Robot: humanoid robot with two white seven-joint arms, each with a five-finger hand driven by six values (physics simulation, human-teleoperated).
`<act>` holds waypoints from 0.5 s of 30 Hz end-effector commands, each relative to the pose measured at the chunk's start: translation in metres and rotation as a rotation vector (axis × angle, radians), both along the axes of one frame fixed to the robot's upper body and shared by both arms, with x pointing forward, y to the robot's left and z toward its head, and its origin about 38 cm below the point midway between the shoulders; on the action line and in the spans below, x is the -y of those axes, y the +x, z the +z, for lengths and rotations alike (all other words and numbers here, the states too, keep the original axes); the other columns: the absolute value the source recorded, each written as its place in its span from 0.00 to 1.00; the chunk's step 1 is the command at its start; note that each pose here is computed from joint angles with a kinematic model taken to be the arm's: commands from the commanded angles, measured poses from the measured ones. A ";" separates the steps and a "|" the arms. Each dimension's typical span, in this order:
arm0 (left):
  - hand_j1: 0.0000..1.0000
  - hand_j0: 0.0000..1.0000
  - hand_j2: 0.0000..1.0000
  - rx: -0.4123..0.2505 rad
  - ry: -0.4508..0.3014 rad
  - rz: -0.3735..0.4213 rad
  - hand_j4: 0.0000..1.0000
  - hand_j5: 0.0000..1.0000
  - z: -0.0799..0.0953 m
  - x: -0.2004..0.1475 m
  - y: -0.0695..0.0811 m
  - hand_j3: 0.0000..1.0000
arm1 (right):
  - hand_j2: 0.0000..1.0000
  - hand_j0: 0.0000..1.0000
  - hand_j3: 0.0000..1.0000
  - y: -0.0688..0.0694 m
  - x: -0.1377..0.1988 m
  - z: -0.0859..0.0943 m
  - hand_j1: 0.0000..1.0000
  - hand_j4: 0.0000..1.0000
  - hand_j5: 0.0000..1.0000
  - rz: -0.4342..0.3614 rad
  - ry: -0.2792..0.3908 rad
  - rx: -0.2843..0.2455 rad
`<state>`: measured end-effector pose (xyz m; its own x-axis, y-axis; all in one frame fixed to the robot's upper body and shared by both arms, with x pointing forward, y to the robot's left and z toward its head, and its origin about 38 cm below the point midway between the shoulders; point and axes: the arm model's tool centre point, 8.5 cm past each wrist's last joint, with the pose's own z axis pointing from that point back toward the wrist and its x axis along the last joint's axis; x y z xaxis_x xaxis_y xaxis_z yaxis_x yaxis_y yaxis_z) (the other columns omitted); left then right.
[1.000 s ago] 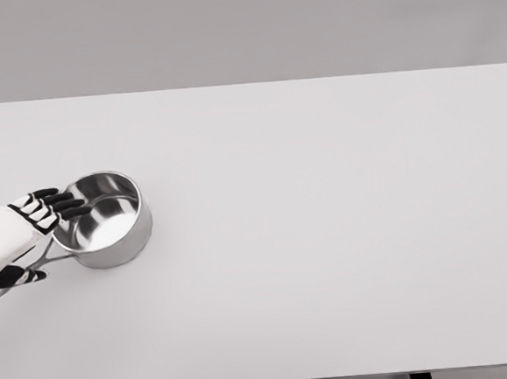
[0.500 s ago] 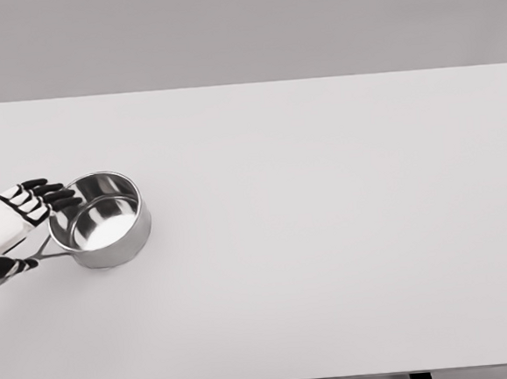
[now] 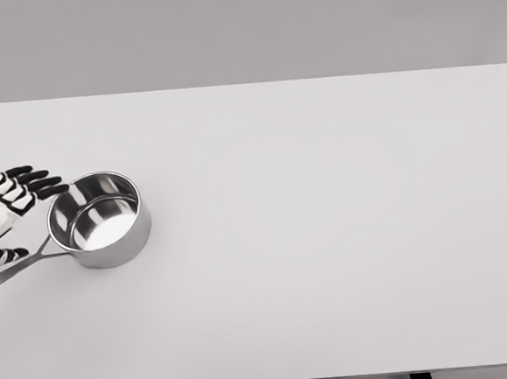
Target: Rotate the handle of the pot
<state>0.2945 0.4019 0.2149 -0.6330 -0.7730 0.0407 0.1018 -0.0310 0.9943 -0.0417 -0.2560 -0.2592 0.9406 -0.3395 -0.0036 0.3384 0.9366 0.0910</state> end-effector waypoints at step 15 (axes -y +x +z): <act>1.00 1.00 1.00 -0.044 0.007 -0.008 1.00 1.00 -0.014 -0.001 -0.010 1.00 | 1.00 1.00 1.00 0.000 0.000 0.000 1.00 1.00 1.00 0.000 0.000 0.000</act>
